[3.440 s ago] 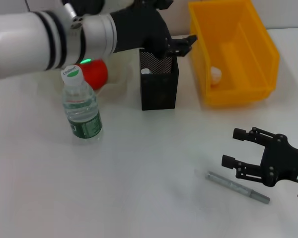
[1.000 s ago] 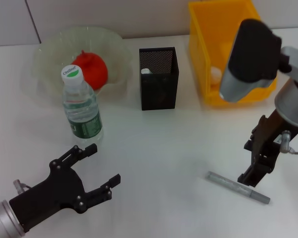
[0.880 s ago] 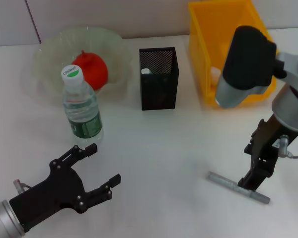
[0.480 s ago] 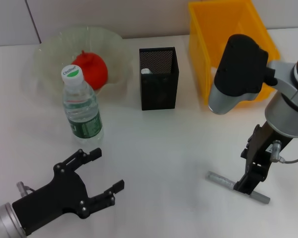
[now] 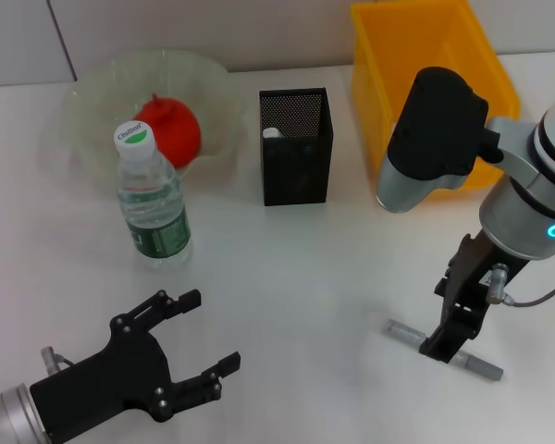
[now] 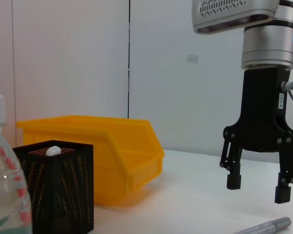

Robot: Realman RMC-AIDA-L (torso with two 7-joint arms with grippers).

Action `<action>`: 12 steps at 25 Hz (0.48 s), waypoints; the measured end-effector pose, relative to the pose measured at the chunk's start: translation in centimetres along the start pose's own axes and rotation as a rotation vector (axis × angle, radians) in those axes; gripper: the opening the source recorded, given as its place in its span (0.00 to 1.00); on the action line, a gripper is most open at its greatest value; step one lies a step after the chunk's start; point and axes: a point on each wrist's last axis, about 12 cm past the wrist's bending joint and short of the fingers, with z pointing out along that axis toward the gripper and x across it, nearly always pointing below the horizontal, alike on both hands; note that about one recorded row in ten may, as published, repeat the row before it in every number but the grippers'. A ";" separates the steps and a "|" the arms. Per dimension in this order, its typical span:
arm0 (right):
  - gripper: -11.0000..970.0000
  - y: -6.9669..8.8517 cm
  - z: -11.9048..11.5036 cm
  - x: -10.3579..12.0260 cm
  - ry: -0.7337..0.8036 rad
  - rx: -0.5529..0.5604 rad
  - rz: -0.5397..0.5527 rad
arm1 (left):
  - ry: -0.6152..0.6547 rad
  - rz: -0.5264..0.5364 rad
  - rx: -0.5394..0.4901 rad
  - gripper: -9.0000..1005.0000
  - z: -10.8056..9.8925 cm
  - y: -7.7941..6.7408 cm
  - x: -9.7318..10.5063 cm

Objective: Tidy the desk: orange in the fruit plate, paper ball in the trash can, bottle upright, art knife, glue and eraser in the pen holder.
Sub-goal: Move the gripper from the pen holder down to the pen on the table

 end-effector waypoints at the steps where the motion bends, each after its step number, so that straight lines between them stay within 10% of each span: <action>1: 0.82 0.0 0.0 -0.1 -0.004 -0.003 0.005 | 0.003 0.001 0.006 0.86 0.0 0.0 0.0; 12: 0.82 0.0 0.0 -0.1 -0.009 -0.001 0.012 | 0.025 -0.008 0.048 0.86 0.1 0.1 -0.1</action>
